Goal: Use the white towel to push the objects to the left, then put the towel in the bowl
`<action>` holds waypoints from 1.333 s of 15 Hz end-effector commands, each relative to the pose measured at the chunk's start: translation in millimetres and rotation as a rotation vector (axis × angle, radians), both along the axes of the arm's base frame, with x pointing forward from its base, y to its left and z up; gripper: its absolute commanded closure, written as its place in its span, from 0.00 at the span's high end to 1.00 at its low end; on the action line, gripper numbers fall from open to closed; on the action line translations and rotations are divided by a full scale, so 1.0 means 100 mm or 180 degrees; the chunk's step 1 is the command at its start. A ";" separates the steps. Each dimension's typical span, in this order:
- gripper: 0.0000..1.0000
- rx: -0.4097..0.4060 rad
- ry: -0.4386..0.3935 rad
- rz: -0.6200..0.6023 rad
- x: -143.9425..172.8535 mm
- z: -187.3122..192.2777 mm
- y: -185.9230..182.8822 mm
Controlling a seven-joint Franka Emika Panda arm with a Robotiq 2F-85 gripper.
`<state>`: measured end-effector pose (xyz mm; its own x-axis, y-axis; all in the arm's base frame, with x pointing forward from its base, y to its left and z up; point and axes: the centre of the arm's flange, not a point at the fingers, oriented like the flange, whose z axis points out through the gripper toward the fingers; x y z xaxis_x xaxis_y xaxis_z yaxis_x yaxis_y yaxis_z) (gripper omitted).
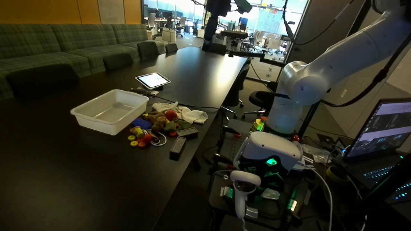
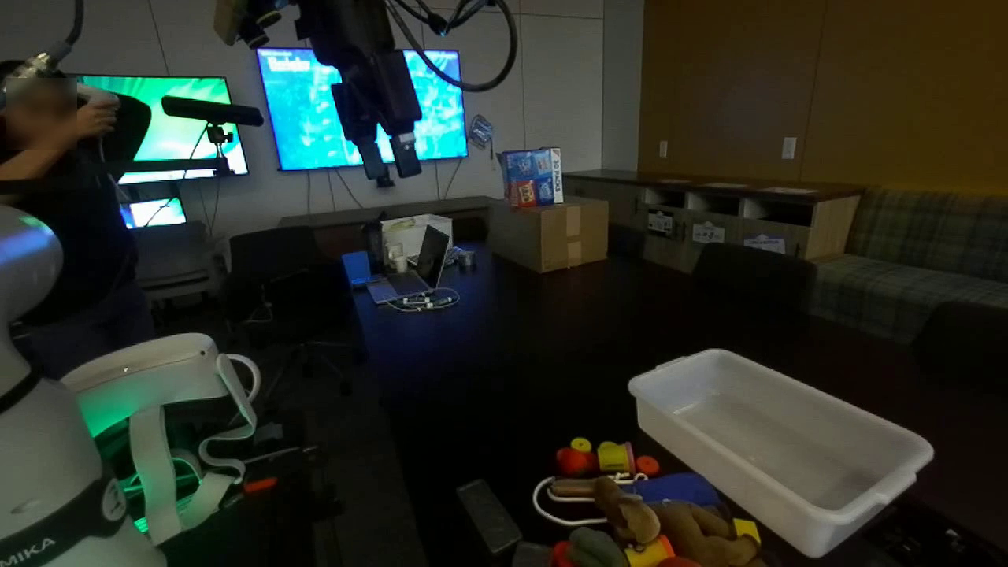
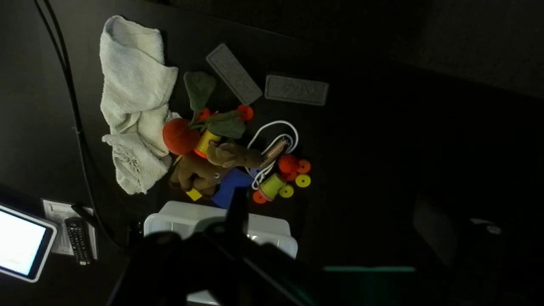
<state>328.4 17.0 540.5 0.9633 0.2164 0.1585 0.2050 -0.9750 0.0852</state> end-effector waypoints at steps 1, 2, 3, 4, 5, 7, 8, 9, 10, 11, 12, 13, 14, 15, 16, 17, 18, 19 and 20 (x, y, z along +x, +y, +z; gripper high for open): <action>1.00 -0.0002 -0.0140 -0.0029 0.04 -0.01 -0.01; 1.00 0.0005 -0.0153 -0.0034 0.04 -0.01 -0.01; 1.00 0.0012 -0.0176 -0.0062 0.04 -0.02 -0.01; 1.00 0.0025 -0.0175 -0.0173 0.46 -0.47 -0.42; 1.00 0.0020 -0.0241 -0.0215 0.51 -0.51 -0.49; 1.00 0.0056 -0.0251 -0.0325 0.69 -0.76 -0.80; 1.00 0.0049 -0.0256 -0.0361 0.79 -0.96 -0.95; 1.00 0.0040 -0.0247 -0.0398 0.90 -1.16 -1.10; 1.00 0.0062 -0.0249 -0.0434 1.01 -1.31 -1.28; 1.00 0.0052 -0.0247 -0.0469 1.10 -1.49 -1.42; 1.00 0.0044 -0.0221 -0.0500 1.20 -1.68 -1.55; 1.00 0.0050 -0.0182 -0.0537 1.26 -1.88 -1.69; 1.00 0.0074 -0.0134 -0.0559 1.32 -2.08 -1.83; 1.00 0.0078 -0.0084 -0.0608 1.36 -2.30 -1.93; 1.00 0.0081 -0.0038 -0.0643 1.41 -2.48 -2.04; 1.00 0.0088 0.0029 -0.0680 1.45 -2.69 -2.15; 1.00 0.0080 0.0078 -0.0715 1.49 -2.89 -2.22; 1.00 0.0103 0.0130 -0.0752 1.54 -3.06 -2.34; 1.00 0.0113 0.0168 -0.0783 1.57 -3.23 -2.43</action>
<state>446.7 -188.8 265.5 0.9919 -0.0210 0.1250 -0.0274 -0.9984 0.0499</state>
